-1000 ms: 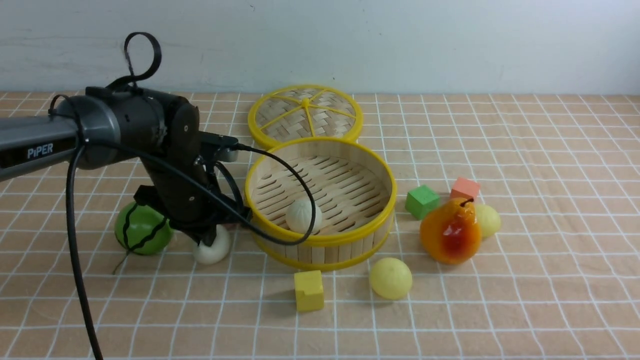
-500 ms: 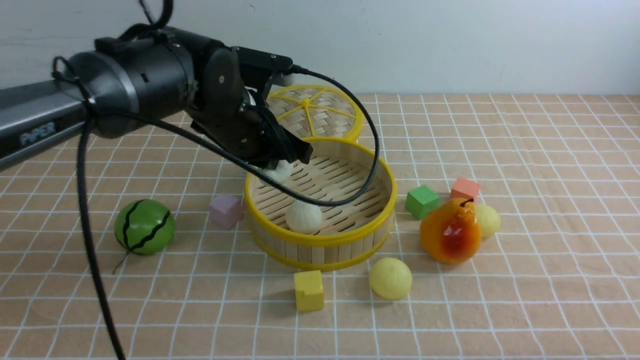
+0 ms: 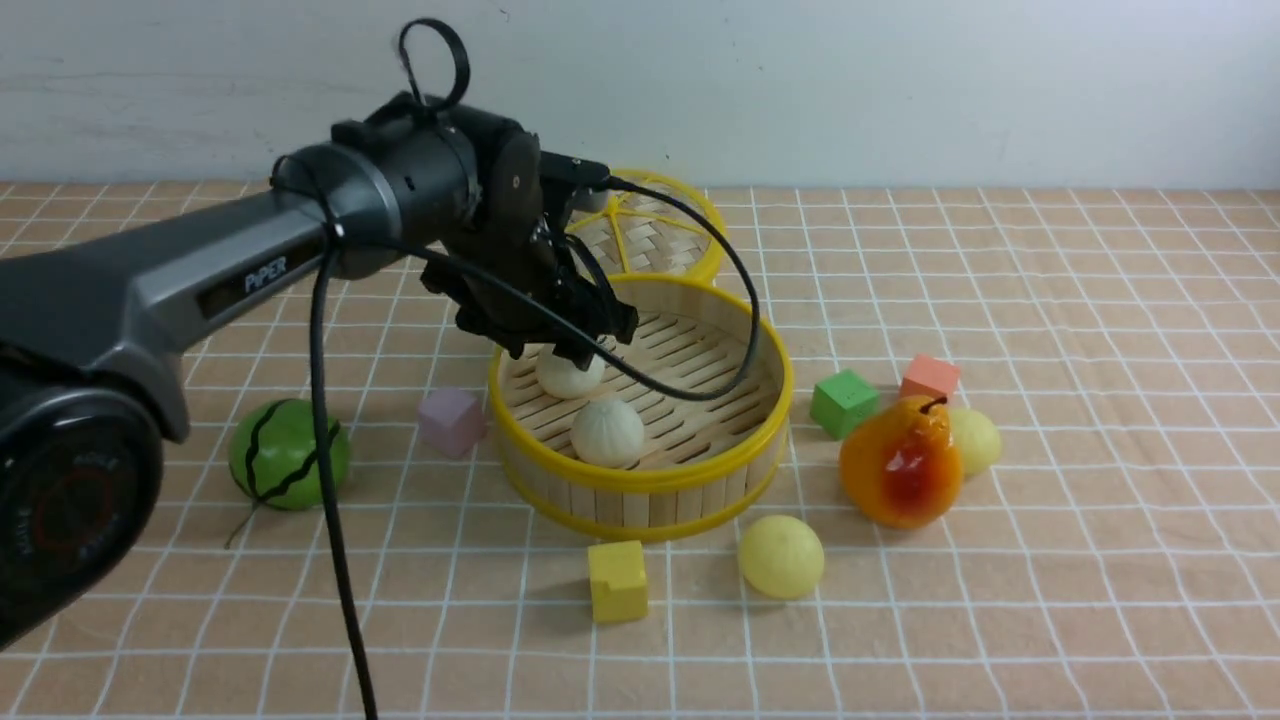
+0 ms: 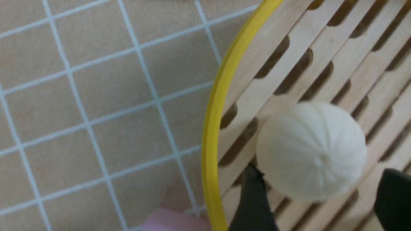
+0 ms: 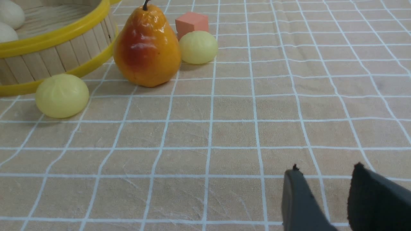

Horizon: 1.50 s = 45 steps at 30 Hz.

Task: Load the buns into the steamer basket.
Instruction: Use the right arm to grab a steamed stuffed bun

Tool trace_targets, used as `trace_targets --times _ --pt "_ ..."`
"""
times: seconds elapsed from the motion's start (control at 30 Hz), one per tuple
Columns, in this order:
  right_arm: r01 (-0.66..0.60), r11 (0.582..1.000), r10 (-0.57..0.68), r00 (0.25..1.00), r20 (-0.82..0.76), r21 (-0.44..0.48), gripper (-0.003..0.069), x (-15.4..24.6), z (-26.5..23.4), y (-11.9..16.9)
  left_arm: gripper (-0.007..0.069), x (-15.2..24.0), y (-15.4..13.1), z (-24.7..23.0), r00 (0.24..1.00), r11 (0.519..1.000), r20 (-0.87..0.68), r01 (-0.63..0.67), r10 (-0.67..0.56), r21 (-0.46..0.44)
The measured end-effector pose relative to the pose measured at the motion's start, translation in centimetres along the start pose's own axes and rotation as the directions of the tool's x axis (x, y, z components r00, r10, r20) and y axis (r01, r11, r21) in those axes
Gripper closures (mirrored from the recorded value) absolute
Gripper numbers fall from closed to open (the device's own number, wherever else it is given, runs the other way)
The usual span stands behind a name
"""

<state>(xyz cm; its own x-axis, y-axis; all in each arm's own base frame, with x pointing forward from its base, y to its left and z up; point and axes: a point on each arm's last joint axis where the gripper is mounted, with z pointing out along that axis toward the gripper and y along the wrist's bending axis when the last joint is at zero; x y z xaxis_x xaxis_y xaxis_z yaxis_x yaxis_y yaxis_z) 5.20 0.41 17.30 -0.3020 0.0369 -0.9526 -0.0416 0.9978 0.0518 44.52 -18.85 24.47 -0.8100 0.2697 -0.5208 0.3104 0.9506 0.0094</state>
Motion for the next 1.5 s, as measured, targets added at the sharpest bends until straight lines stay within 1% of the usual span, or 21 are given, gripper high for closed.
trace_targets --times 0.07,0.1,0.13,0.2,0.27,0.3,0.37,0.43,0.53,0.63,0.83,0.87,1.0,1.1,1.17,1.2,1.23,1.27,1.33,1.43,1.5 --pt "0.0 1.0 0.0 1.0 0.0 0.0 0.0419 0.0 0.0 0.0 0.0095 -0.1 0.0 -1.5 1.0 1.0 -0.012 0.011 -0.011 -0.002" --pt "0.0 1.0 0.0 1.0 0.0 0.0 0.0419 0.0 0.0 0.0 0.011 -0.2 0.2 -4.7 0.999 0.999 -0.019 0.034 -0.034 -0.006" --pt "0.0 1.0 0.0 1.0 0.0 0.0 0.0419 0.0 0.0 0.0 0.0116 -0.2 0.2 -5.1 0.999 0.999 -0.018 0.036 -0.037 -0.006" --pt "0.0 1.0 0.0 1.0 0.0 0.0 0.0419 0.0 0.0 0.0 0.0236 -0.2 0.5 -10.9 0.997 0.997 0.007 0.071 -0.071 -0.003" --pt "0.0 1.0 0.0 1.0 0.0 0.0 0.0419 0.0 0.0 0.0 0.0351 0.3 0.7 -14.1 0.995 0.996 0.039 0.088 -0.088 0.006" --pt "0.0 1.0 0.0 1.0 0.0 0.0 0.0419 0.0 0.0 0.0 0.0445 0.8 0.8 -16.2 0.993 0.995 0.065 0.095 -0.095 0.013" --pt "0.0 1.0 0.0 1.0 0.0 0.0 0.0419 0.0 0.0 0.0 0.0578 2.0 1.0 -18.5 0.99 0.995 0.096 0.098 -0.1 0.025" --pt "0.0 1.0 0.0 1.0 0.0 0.0 0.0419 0.0 0.0 0.0 0.0638 3.8 1.2 -20.7 0.985 0.994 0.134 0.102 -0.107 0.046" --pt "0.0 1.0 0.0 1.0 0.0 0.0 0.0419 0.0 0.0 0.0 0.0638 6.6 1.3 -22.3 0.977 0.991 0.177 0.109 -0.121 0.077" --pt "0.0 1.0 0.0 1.0 0.0 0.0 0.0419 0.0 0.0 0.0 0.0638 11.6 1.4 -23.0 0.957 0.982 0.24 0.13 -0.161 0.139" --pt "0.0 1.0 0.0 1.0 0.0 0.0 0.0419 0.0 0.0 0.0 0.0638 20.4 1.7 -21.5 0.912 0.962 0.336 0.17 -0.237 0.215" --pt "0.0 1.0 0.0 1.0 0.0 0.0 0.0419 0.0 0.0 0.0 0.0638 20.8 1.7 -21.1 0.917 0.961 0.322 0.174 -0.237 0.213" --pt "0.0 1.0 0.0 1.0 0.0 0.0 0.0419 0.0 0.0 0.0 0.0638 26.4 2.1 -19.8 0.853 0.944 0.426 0.201 -0.3 0.264" --pt "-0.003 1.0 0.003 1.0 0.007 0.0 0.0419 -0.1 0.0 0.0 0.0638 28.8 2.4 -19.3 0.81 0.937 0.49 0.203 -0.323 0.284" --pt "-0.095 0.995 0.096 0.994 0.047 -0.021 0.0419 -0.3 0.1 0.1 0.0638 30.5 2.7 -19.1 0.76 0.934 0.556 0.195 -0.336 0.299" --pt "-0.161 0.986 0.164 0.984 0.075 -0.038 0.0419 -0.5 0.1 0.2 0.0638 31.0 2.8 -19.0 0.745 0.934 0.574 0.192 -0.339 0.303" --pt "-0.176 0.983 0.179 0.98 0.081 -0.042 0.0419 -0.6 0.1 0.2 0.0638 31.1 2.8 -18.9 0.745 0.934 0.574 0.193 -0.339 0.302" --pt "-0.242 0.968 0.247 0.963 0.105 -0.062 0.0419 -0.9 0.0 0.3 0.0638 31.4 2.8 -18.8 0.736 0.933 0.585 0.192 -0.342 0.304" --pt "-0.497 0.854 0.518 0.839 0.169 -0.153 0.0419 -1.8 -0.1 0.4 0.0638 32.2 2.9 -18.3 0.733 0.932 0.586 0.195 -0.345 0.304" --pt "-0.614 0.76 0.649 0.735 0.198 -0.213 0.0419 -2.5 -0.3 0.3 0.0638 33.1 2.9 -17.4 0.755 0.933 0.56 0.204 -0.342 0.295" --pt "-0.632 0.736 0.673 0.721 0.166 -0.241 0.0419 -3.1 -0.7 0.6 0.0638 33.4 2.9 -17.1 0.764 0.934 0.548 0.208 -0.341 0.291"
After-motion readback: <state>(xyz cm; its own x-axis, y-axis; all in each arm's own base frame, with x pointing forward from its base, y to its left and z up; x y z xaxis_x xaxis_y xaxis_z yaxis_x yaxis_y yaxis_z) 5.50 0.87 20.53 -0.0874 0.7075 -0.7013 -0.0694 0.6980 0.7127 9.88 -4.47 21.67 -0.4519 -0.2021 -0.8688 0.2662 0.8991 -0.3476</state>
